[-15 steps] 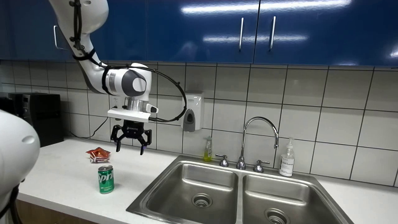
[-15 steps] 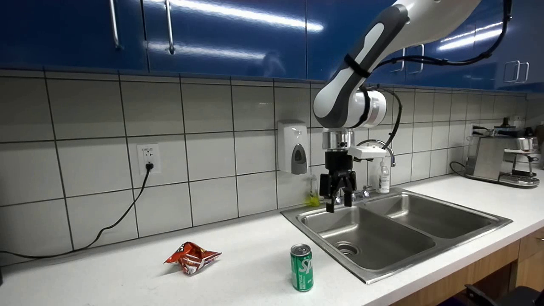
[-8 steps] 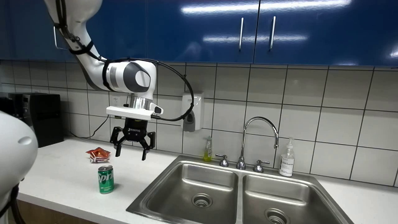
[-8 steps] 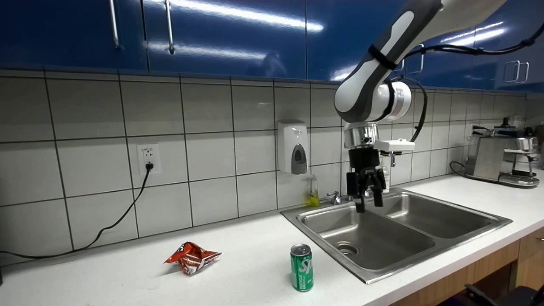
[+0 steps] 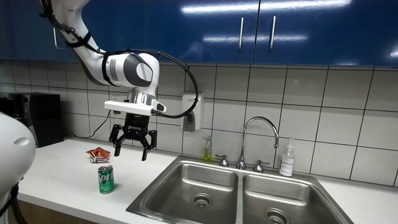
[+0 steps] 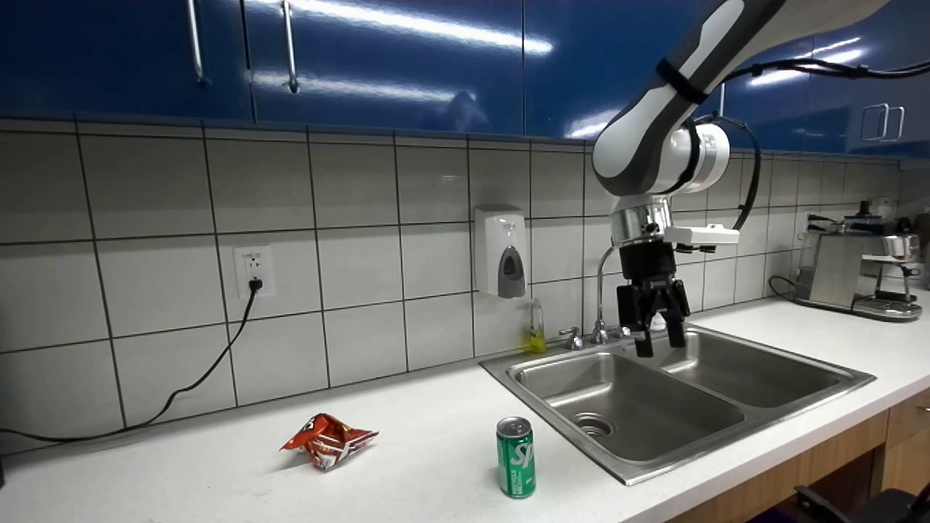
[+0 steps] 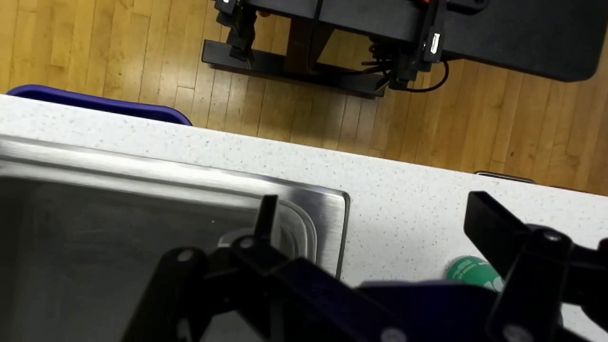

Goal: Remove the can out of the sink

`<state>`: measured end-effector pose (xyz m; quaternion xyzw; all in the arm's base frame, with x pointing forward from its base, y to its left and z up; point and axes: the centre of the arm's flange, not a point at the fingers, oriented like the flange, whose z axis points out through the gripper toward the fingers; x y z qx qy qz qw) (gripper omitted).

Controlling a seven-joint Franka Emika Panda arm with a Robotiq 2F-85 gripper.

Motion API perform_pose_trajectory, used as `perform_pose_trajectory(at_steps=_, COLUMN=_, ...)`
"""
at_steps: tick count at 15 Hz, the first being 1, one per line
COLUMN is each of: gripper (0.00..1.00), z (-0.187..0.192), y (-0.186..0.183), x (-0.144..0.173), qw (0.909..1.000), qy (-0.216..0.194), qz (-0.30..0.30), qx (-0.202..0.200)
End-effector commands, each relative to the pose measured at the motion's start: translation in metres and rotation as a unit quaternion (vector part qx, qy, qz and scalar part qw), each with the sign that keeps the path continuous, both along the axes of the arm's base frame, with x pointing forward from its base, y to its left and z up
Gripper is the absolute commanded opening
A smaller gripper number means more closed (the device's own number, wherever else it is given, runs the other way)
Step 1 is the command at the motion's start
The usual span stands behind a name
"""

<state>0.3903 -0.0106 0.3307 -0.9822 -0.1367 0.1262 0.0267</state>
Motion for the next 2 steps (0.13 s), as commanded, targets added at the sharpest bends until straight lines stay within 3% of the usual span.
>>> perform_pose_trajectory(at_steps=1, gripper=1.00, z=-0.0001, y=0.0000, x=-0.0001, qw=1.0000, qy=0.000, qz=0.000, qx=0.000)
perform_pose_trajectory(at_steps=2, gripper=1.00, z=-0.0002, y=0.0000, x=-0.0002, qw=1.0000, qy=0.000, qz=0.000, qx=0.000)
